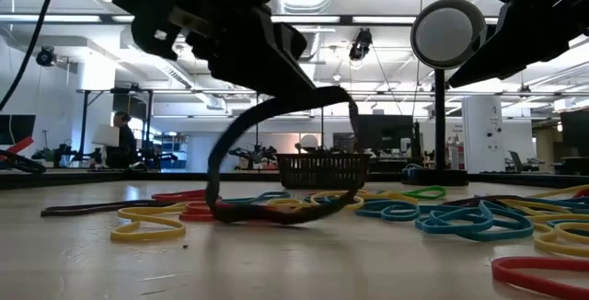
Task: Pick and place rubber bands into bin
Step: Put the black rubber band into the basket, then put the green rubber band into the basket
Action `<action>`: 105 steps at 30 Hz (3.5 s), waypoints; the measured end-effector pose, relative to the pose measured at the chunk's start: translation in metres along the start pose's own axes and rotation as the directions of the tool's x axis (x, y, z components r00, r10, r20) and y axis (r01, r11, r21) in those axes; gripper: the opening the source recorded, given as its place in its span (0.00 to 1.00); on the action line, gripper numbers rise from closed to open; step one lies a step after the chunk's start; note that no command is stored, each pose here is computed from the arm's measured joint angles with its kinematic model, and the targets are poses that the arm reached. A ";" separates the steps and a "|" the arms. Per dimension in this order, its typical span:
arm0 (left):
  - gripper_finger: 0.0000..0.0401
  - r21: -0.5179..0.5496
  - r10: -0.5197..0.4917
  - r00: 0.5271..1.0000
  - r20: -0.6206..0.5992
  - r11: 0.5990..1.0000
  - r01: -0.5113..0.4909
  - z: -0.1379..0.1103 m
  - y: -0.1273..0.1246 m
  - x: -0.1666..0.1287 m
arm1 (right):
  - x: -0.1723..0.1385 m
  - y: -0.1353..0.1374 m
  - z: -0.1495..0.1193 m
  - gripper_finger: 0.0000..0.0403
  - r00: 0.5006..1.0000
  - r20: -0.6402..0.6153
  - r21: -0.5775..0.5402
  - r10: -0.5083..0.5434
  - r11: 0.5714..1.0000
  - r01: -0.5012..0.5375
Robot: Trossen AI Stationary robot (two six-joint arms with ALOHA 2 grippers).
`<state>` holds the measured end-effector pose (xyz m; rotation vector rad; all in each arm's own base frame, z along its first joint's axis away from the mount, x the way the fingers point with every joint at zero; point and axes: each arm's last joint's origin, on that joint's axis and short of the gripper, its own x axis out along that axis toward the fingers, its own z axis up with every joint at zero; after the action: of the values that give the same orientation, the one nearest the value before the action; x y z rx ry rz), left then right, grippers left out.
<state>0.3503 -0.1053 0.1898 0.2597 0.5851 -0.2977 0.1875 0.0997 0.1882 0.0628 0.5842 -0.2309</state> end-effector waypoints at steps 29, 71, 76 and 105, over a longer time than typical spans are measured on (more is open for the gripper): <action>0.00 0.252 0.627 0.756 0.186 0.714 -0.654 0.038 0.037 -0.030 | 0.002 -0.003 -0.008 0.17 1.000 -0.012 -0.015 -0.012 1.000 0.012; 0.00 0.064 0.673 0.738 -0.048 0.740 -0.670 -0.053 0.191 -0.010 | 0.003 -0.004 -0.011 0.17 1.000 -0.009 -0.020 -0.016 1.000 0.016; 0.02 0.084 0.634 0.765 -0.113 0.773 -0.628 -0.058 0.189 -0.008 | 0.003 -0.004 -0.011 0.17 1.000 -0.009 -0.020 -0.016 1.000 0.016; 0.18 0.006 0.490 0.864 -0.117 0.870 -0.493 0.002 0.071 -0.064 | 0.033 0.006 -0.022 0.17 0.999 -0.022 -0.113 -0.037 0.993 0.034</action>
<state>0.3255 -0.0272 0.2393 0.3955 0.6147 0.2236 0.2035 0.1016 0.1517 -0.0543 0.6219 -0.2316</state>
